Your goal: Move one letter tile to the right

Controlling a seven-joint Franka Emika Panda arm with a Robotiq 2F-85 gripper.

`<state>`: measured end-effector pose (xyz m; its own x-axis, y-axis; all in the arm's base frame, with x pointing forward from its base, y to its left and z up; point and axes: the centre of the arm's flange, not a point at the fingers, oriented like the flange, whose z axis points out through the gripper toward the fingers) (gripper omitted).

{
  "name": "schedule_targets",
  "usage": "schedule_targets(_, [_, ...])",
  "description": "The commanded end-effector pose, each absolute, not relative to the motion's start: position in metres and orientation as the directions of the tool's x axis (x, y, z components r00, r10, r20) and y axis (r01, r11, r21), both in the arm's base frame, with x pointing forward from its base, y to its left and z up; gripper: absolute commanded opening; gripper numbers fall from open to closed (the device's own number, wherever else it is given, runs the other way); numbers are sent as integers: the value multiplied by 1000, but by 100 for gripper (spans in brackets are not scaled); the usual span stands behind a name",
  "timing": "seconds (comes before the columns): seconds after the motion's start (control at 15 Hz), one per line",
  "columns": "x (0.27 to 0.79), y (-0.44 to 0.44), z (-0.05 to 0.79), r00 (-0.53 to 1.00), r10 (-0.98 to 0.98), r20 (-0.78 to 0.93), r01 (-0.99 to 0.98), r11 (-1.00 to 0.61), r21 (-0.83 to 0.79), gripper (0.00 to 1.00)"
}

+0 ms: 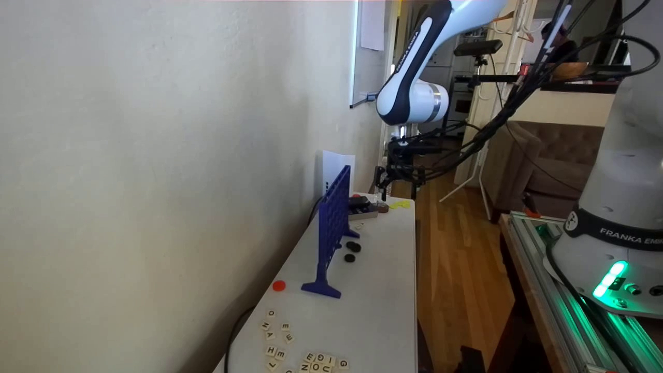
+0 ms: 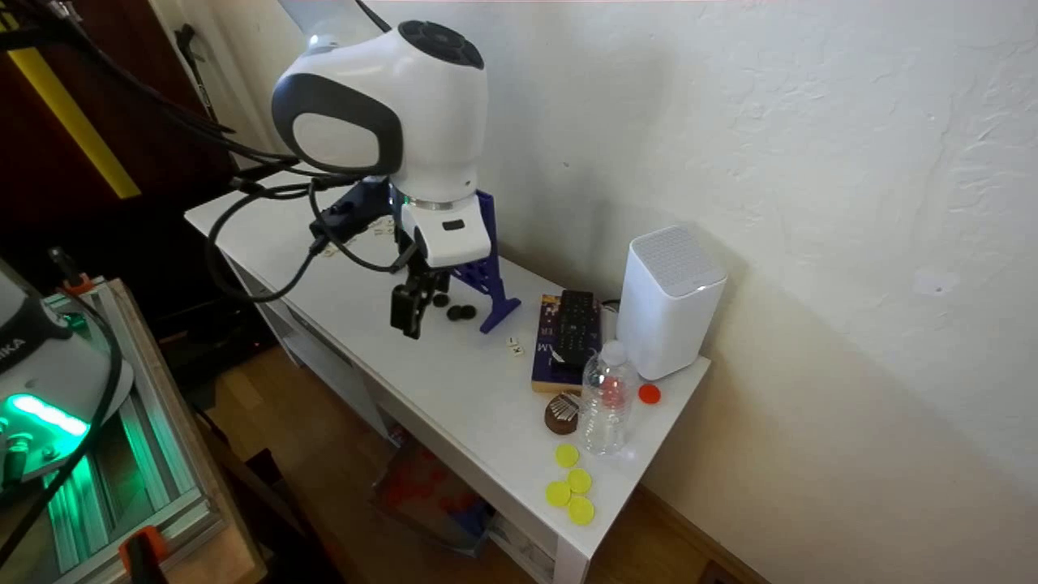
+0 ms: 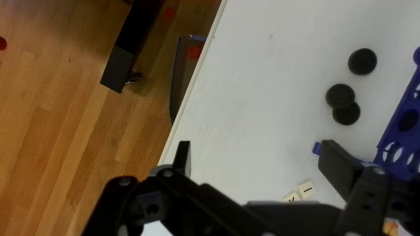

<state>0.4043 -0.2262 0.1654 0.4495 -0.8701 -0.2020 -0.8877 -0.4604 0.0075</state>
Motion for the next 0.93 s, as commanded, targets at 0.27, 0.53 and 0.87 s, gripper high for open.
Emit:
schedule_targets(0.27, [343,-146,225,625,-733,-269,-774,-627,-90,100])
schedule_targets(0.53, [325,-93,263,776,-590,-225,-615,-786,-59,100])
schedule_targets(0.87, [354,-75,274,859,-470,-202,-481,-877,-6,100])
